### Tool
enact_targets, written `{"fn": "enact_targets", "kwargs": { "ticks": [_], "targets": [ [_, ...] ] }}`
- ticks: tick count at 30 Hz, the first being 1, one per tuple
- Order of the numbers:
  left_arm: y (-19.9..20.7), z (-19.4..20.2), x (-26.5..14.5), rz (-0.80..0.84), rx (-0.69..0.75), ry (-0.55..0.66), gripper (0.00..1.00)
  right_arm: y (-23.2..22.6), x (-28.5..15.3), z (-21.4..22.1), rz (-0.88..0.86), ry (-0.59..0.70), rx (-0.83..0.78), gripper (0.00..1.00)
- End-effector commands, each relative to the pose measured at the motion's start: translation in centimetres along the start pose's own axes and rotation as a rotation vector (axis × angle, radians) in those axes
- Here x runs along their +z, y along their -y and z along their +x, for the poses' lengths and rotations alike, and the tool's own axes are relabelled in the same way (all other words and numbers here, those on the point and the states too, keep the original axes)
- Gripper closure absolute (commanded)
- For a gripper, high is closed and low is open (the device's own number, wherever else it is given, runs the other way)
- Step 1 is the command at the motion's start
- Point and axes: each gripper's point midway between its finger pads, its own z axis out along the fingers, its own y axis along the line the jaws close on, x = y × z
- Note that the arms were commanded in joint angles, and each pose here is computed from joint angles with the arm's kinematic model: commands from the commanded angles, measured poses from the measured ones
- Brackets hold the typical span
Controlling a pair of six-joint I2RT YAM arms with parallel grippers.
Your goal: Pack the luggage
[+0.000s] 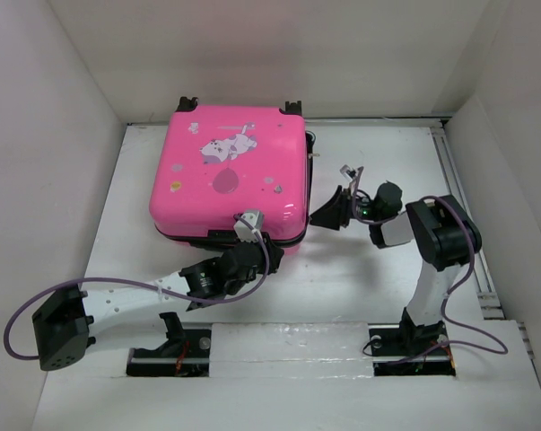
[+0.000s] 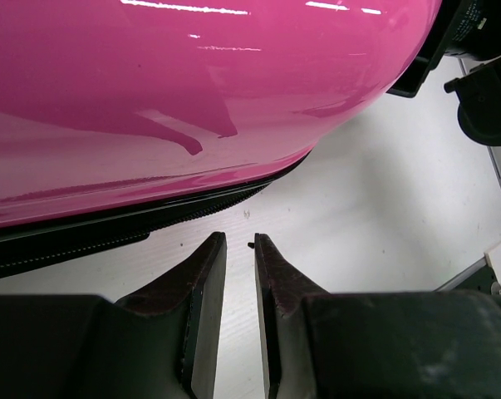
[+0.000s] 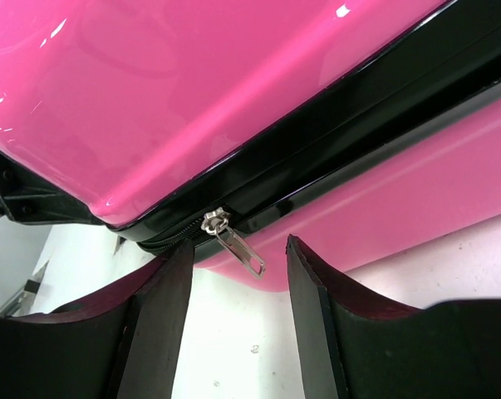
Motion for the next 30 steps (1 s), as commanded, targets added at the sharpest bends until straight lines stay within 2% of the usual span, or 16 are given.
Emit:
{"fn": "enact_targets", "kwargs": {
  "ticks": [1, 14, 16, 24, 26, 29, 30],
  "targets": [
    [0.5, -1.0, -0.2, 0.012, -0.009, 0.033, 0.84, -4.8, 0.3, -4.5, -0.148, 0.101, -0.534, 0.45],
    [0.7, -1.3, -0.3, 0.018, -0.024, 0.039, 0.85, -4.8, 1.0, -4.6, -0.167, 0.094, -0.532, 0.56],
    [0.7, -1.3, -0.3, 0.018, -0.024, 0.039, 0.85, -4.8, 1.0, -4.6, -0.167, 0.094, -0.532, 0.60],
    [0.7, -1.3, -0.3, 0.018, -0.024, 0.039, 0.85, -4.2, 1.3, -3.8, -0.169, 0.083, -0.504, 0.64],
    [0.7, -1.3, -0.3, 0.018, -0.024, 0.039, 0.85, -4.2, 1.3, -3.8, -0.169, 0.083, -0.504, 0.70],
    [0.7, -1.3, -0.3, 0.018, -0.024, 0.039, 0.85, -4.1, 1.4, -4.1, -0.159, 0.099, -0.502, 0.85],
    [0.7, -1.3, -0.3, 0.018, -0.024, 0.039, 0.85, -4.1, 1.4, -4.1, -0.159, 0.099, -0.502, 1.00]
  ]
}}
